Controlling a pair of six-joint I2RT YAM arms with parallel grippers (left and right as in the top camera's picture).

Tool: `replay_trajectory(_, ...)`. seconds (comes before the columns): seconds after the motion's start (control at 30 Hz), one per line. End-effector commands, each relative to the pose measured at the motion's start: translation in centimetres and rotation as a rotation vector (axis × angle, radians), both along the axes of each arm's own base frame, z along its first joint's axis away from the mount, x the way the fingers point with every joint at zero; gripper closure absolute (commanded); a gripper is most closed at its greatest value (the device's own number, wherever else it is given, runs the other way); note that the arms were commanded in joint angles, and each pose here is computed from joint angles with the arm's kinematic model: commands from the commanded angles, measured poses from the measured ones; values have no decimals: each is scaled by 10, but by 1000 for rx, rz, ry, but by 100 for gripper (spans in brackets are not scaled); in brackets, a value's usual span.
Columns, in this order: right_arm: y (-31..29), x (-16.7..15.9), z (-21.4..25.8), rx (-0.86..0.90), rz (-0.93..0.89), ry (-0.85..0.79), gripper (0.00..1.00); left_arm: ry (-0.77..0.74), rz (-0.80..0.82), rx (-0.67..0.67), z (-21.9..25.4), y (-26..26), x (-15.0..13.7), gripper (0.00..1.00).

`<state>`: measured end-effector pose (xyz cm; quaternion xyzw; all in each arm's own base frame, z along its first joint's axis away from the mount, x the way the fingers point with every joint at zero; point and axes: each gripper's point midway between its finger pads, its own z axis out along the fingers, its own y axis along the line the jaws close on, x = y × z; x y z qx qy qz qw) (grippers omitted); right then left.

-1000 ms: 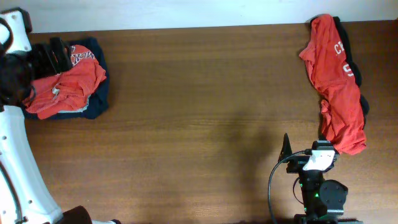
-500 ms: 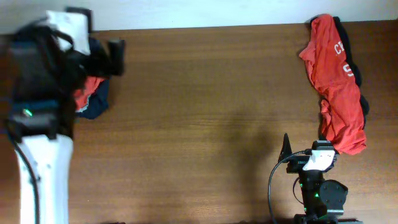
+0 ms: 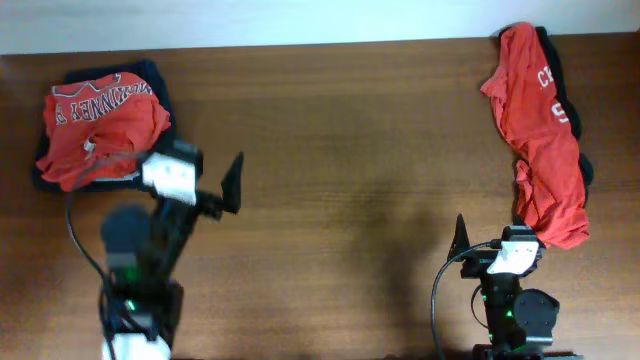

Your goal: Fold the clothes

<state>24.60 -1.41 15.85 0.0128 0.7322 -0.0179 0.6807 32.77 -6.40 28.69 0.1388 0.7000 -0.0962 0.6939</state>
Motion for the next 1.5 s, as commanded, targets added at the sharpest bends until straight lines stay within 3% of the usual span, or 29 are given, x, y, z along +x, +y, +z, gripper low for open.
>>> replay_trajectory(0.0,1,0,-2,-7,2,2,2,-61,35,5,-24,7,-24,1)
replay_trajectory(0.23,1,0,-2,-7,2,2,2,-103,101,1,-63,21,-56,1)
replay_trajectory(0.53,1,0,-2,-7,2,2,2,-67,143,6,-92,33,-74,1)
replay_trajectory(0.9,1,0,-2,-7,2,2,2,-46,167,8,-105,37,-84,1)
replay_trajectory(1.07,1,0,-2,-7,2,2,1,44,174,14,-127,38,-84,1)
replay_trajectory(1.47,1,0,-2,-7,2,2,2,41,166,13,-126,37,-84,1)
